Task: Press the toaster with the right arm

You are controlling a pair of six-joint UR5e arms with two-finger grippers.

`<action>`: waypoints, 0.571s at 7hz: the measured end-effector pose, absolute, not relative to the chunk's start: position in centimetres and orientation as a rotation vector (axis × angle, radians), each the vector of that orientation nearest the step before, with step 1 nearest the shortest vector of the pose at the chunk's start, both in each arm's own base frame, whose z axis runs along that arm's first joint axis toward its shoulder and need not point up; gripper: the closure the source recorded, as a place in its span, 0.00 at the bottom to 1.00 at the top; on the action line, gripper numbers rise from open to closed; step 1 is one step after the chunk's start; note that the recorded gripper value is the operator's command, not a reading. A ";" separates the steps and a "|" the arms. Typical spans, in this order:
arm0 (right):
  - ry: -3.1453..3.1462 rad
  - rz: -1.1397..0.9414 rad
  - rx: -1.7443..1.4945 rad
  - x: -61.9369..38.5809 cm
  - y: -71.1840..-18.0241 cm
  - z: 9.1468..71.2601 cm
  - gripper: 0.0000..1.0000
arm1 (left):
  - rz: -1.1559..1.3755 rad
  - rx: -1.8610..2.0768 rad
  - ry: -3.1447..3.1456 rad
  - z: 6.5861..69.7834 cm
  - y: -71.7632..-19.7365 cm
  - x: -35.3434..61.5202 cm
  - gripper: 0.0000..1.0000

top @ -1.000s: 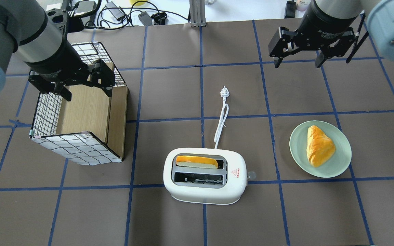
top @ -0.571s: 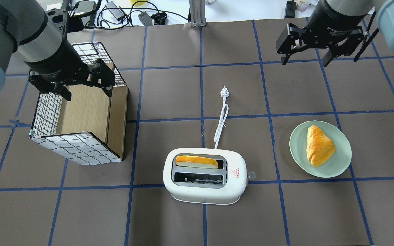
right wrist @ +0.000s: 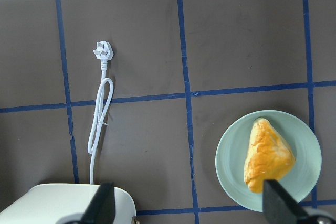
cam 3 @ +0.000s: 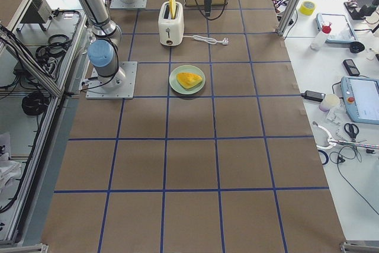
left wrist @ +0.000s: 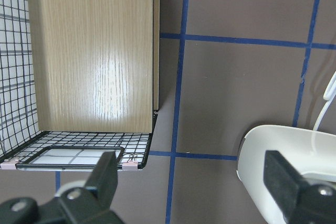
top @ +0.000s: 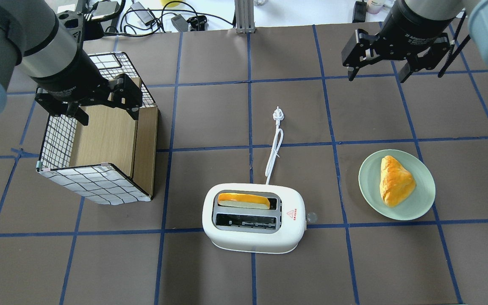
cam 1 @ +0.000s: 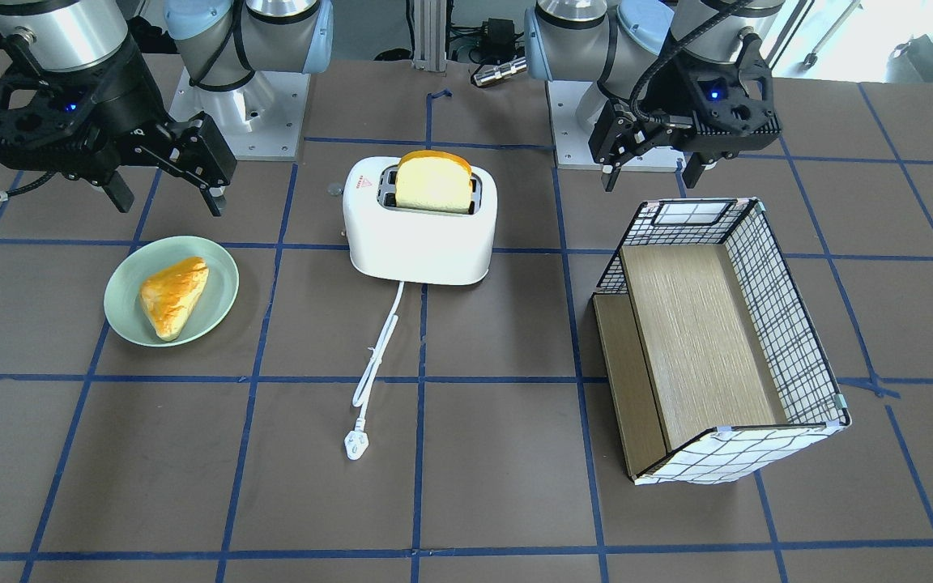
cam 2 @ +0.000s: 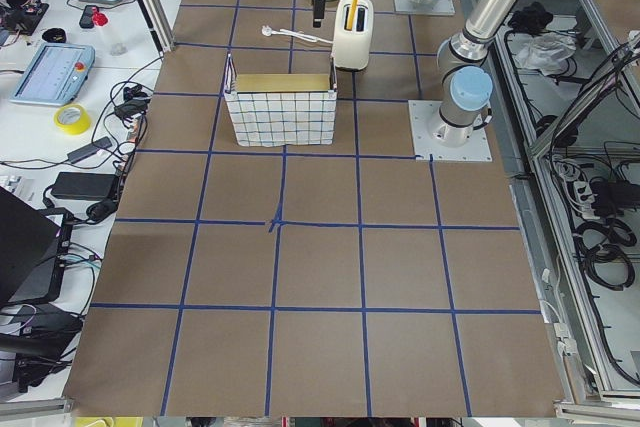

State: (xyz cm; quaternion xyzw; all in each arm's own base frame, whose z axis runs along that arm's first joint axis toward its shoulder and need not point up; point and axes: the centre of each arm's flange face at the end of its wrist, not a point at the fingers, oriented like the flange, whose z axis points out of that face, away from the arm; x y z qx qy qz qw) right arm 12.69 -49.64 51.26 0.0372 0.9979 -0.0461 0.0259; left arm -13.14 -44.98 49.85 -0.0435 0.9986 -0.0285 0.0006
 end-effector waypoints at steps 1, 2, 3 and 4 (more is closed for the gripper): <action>3.082 -0.140 0.114 12.8 -49.6 51.2 0.00 | -0.090 -0.137 3.136 49.9 -45.0 -13.1 0.00; 3.081 -0.138 0.113 12.8 -49.6 51.1 0.00 | -0.090 -0.137 3.136 49.9 -45.0 -13.1 0.00; 3.080 -0.137 0.112 12.8 -49.6 51.1 0.00 | -0.090 -0.137 3.136 49.9 -45.0 -13.1 0.00; 3.081 -0.136 0.112 12.8 -49.6 51.1 0.00 | -0.090 -0.137 3.136 49.9 -45.0 -13.1 0.00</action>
